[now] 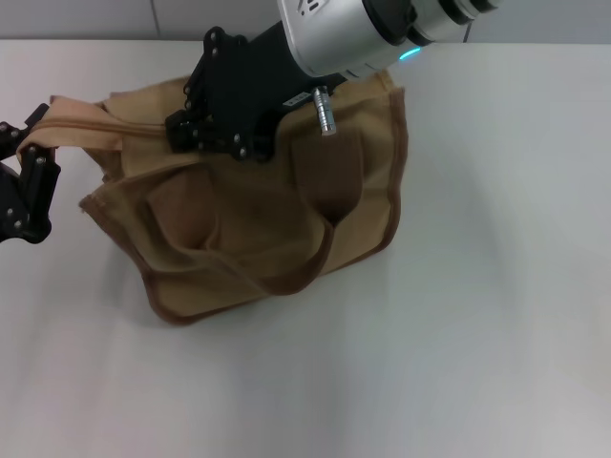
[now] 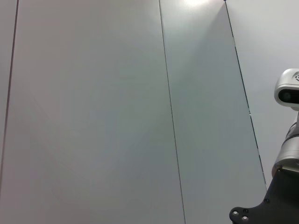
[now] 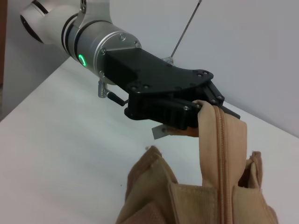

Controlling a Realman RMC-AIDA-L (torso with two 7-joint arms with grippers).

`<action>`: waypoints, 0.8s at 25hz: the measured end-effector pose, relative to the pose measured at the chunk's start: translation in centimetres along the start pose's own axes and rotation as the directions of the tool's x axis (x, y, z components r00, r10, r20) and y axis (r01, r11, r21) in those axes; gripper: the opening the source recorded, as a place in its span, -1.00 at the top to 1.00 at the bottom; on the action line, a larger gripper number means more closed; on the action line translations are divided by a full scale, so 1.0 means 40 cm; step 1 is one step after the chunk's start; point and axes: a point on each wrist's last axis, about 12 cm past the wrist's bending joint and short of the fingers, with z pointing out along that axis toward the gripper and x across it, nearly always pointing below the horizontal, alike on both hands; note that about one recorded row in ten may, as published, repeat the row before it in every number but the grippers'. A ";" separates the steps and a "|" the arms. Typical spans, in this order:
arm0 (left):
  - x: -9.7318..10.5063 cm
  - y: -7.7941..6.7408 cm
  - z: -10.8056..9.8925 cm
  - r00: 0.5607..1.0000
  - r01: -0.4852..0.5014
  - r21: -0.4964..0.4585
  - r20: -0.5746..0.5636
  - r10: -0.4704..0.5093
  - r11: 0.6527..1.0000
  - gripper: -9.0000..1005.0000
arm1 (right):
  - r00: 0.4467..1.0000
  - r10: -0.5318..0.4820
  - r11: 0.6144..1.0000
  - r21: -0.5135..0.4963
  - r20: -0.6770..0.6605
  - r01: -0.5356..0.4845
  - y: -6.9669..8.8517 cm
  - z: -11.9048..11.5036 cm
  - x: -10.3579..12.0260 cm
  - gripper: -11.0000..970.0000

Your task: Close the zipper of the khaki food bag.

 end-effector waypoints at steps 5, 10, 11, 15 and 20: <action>0.000 0.000 0.000 1.000 -0.001 -0.001 0.000 0.001 1.000 0.86 | 1.000 0.011 1.000 0.026 -0.017 -0.010 0.003 -0.013 0.008 0.87; 0.000 0.003 -0.001 1.000 -0.003 -0.005 -0.004 0.003 1.000 0.86 | 0.998 0.034 0.998 0.048 -0.062 -0.031 0.008 -0.028 0.024 0.87; 0.000 0.004 -0.001 1.000 -0.003 -0.006 -0.004 0.003 1.000 0.86 | 0.997 0.041 0.998 0.053 -0.070 -0.038 0.011 -0.031 0.029 0.87; 0.000 0.005 -0.002 1.000 -0.004 -0.007 -0.006 0.004 1.000 0.86 | 0.992 0.070 0.995 0.076 -0.101 -0.063 0.021 -0.046 0.049 0.87; 0.000 0.006 -0.001 1.000 -0.004 -0.008 -0.008 0.004 1.000 0.85 | 0.986 0.103 0.990 0.107 -0.134 -0.089 0.035 -0.068 0.069 0.87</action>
